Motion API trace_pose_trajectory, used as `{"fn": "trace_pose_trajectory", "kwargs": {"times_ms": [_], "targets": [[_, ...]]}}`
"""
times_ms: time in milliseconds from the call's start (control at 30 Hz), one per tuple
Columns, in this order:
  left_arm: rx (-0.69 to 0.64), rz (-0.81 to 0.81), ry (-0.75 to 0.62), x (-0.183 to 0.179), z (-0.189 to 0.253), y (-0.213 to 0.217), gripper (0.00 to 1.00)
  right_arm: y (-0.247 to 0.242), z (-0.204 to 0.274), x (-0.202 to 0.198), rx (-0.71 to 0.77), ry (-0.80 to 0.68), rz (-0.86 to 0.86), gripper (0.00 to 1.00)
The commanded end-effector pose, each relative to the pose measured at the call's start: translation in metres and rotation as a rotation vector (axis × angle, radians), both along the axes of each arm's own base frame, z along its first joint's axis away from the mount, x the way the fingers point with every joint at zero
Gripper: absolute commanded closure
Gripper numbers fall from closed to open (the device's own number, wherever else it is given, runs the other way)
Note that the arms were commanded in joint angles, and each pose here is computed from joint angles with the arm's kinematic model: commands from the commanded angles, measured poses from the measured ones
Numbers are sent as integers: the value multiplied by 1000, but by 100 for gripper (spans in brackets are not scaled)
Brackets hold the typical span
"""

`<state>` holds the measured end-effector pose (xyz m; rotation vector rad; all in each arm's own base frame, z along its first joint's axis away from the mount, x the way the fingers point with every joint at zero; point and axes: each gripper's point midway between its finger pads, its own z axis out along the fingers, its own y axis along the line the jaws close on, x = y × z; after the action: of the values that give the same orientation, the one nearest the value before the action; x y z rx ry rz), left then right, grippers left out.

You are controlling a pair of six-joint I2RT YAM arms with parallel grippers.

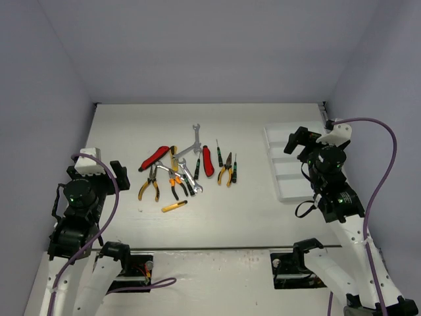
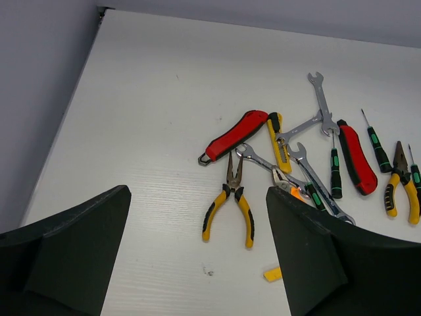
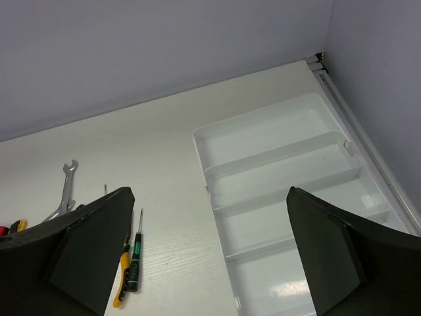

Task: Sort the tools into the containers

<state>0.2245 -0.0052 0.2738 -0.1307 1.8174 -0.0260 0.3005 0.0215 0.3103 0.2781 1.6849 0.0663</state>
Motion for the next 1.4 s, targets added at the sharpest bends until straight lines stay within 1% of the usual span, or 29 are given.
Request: {"fn": "trace_pose_trajectory", "kwargs": {"times_ms": [0,100,233,300,367,400,433,500,567,600,633,667,800,1000,1133,1367], "targets": [[10,6,-53,9,14,1,18,5,13,7,14,-56,11,0],[12,9,-46,9,13,1,18,8,11,10,31,-46,17,0],[13,19,-38,10,11,3,18,36,1,19,10,2,175,0],[13,22,-35,10,10,3,18,42,-9,24,32,42,186,0],[14,21,-31,10,10,3,18,55,-27,35,58,109,229,0],[15,23,-27,11,9,3,18,58,-35,36,64,157,237,0],[15,23,-22,11,8,3,18,67,-54,43,67,230,258,0],[16,22,-9,13,5,3,18,79,-69,50,63,309,277,1],[17,21,6,14,3,2,18,95,-97,59,49,396,290,11],[18,21,11,14,2,2,18,104,-108,62,41,426,287,23],[19,21,16,15,1,2,18,113,-117,64,34,449,287,31],[20,21,22,15,-1,2,18,122,-124,67,28,468,289,36],[18,11,38,18,-4,0,18,157,-152,70,-13,540,321,48],[17,2,49,18,-6,-2,18,195,-193,70,-53,631,369,55],[16,2,47,18,-6,-2,18,207,-220,68,-53,686,379,60],[14,-3,48,18,-6,-3,18,217,-248,67,-56,732,370,68]]}}
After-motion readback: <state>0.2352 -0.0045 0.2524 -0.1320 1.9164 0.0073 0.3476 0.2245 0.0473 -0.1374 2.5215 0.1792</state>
